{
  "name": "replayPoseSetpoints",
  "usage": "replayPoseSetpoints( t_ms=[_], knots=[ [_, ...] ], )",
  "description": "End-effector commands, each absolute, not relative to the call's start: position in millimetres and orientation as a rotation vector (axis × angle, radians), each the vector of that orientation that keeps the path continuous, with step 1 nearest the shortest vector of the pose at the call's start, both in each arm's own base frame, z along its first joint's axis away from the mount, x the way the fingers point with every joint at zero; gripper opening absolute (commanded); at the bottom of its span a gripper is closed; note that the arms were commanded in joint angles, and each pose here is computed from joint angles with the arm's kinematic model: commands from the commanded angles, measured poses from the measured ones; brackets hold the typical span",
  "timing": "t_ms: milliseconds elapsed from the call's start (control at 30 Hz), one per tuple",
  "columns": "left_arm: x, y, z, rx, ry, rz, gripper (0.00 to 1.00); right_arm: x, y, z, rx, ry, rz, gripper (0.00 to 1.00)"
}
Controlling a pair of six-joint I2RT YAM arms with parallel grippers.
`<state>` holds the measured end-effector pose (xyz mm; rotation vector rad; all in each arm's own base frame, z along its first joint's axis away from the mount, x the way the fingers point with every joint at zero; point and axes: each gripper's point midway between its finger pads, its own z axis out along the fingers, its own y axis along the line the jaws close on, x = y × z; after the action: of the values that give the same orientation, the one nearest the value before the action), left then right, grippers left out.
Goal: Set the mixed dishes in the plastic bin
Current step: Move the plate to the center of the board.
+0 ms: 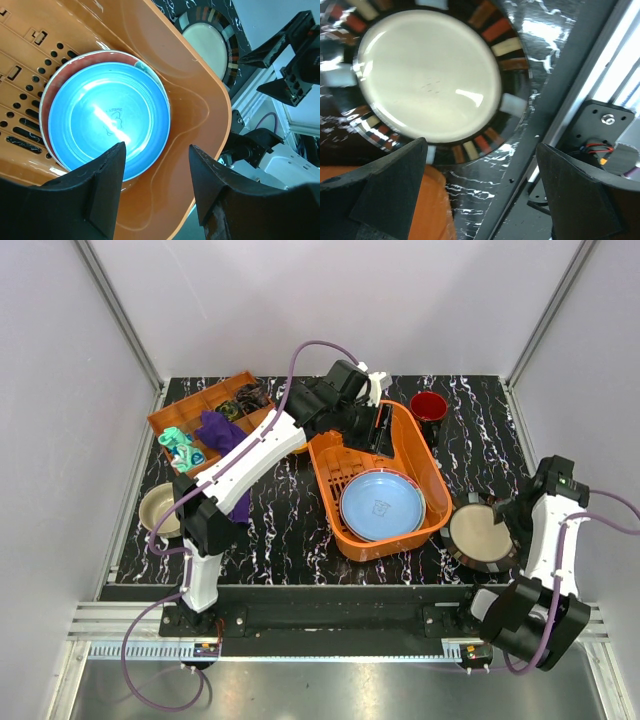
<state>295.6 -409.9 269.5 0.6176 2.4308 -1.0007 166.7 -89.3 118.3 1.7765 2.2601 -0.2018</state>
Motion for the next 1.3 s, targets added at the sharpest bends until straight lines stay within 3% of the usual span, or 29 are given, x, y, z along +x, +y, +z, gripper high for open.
replayPoseSetpoints(
  t_ms=[0, 800, 1267],
  knots=[
    [287.1, -412.1, 292.4, 0.632, 2.383, -1.079, 0.57, 163.0, -105.1, 117.4, 1.775, 2.21, -0.288, 1.0],
    [284.4, -406.1, 286.7, 0.61, 2.411, -1.056, 0.56, 163.6, -142.0, 59.4, 1.901, 2.259, -0.562, 1.0],
    [285.1, -399.6, 282.3, 0.603, 2.424, -1.025, 0.56, 165.4, -139.0, 33.5, 1.944, 2.231, -0.529, 1.0]
  ],
)
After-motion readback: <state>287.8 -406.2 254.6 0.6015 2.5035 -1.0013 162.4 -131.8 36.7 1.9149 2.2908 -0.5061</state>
